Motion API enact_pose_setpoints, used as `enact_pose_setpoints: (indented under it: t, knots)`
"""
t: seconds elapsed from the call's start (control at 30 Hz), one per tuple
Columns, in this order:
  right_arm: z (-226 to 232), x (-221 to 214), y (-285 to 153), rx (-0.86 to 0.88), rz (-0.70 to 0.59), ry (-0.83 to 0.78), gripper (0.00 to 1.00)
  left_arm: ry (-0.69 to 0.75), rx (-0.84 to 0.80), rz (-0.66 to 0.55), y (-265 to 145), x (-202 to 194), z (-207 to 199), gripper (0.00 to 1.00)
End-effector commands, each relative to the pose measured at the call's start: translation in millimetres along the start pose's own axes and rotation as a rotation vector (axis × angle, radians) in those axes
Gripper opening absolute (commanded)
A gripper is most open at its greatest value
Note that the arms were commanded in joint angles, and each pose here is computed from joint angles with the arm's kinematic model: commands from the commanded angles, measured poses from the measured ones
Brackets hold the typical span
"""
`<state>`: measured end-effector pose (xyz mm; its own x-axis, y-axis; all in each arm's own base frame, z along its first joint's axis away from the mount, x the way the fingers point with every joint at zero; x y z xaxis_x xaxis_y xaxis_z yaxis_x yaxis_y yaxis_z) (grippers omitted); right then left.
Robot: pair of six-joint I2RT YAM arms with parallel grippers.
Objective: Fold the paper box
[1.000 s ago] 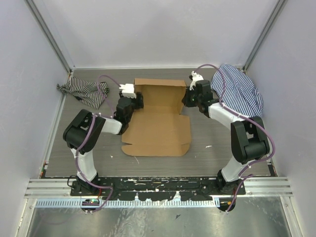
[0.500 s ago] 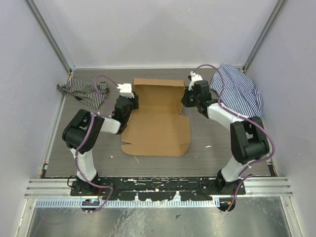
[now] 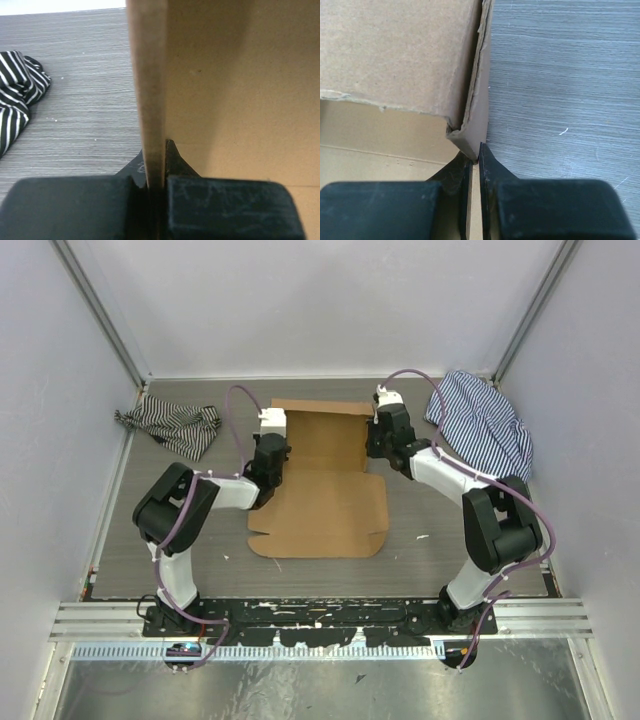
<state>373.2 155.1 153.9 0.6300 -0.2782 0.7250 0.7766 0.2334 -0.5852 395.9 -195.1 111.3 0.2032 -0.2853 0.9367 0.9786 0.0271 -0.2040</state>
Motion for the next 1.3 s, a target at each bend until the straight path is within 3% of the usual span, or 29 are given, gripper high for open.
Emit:
enact_pose_setpoints:
  t: [0.0, 0.1, 0.13, 0.33, 0.43, 0.83, 1.03, 1.27]
  knots:
    - [18.7, -4.9, -1.9, 0.025, 0.022, 0.019, 0.03, 0.027, 0.130, -0.033, 1.6, 15.9, 6.7, 0.00]
    - [20.0, -3.8, -1.7, 0.021, 0.015, 0.019, 0.03, 0.036, 0.163, -0.015, 1.4, 11.1, 8.7, 0.00]
    - [18.6, -4.0, -1.4, 0.012, 0.015, 0.019, 0.03, 0.032, 0.167, -0.012, 0.7, 10.7, 9.2, 0.05]
    - [18.0, -4.1, 3.3, -0.013, 0.019, 0.044, 0.03, 0.022, 0.169, 0.039, -5.2, 10.9, 11.8, 0.53]
    - [17.3, -3.9, 6.5, -0.039, 0.017, 0.074, 0.02, -0.011, 0.152, 0.049, -12.5, 13.5, 14.3, 0.62]
    - [15.0, -4.5, 2.9, -0.097, 0.032, 0.128, 0.04, -0.072, 0.135, 0.135, -61.8, 15.5, 30.9, 0.68]
    - [15.5, -10.2, -8.7, -0.100, 0.073, 0.194, 0.05, -0.112, 0.027, 0.171, -91.7, 29.2, 29.7, 0.68]
    - [22.6, -13.8, -31.9, -0.085, 0.098, 0.209, 0.40, -0.128, 0.010, 0.243, -121.8, 32.0, 46.6, 0.68]
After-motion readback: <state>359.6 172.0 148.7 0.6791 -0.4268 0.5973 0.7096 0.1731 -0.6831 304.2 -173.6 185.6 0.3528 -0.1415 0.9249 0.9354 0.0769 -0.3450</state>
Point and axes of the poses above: each gripper's point midway between its finger pads, its own y axis out along the fingers, its own z axis along the line the jaws close on, x = y × z, the point moved 7 cm from there along -y, back along the fingers, and after that the axes turned 15 degrees about y, right-handed, at the moved point
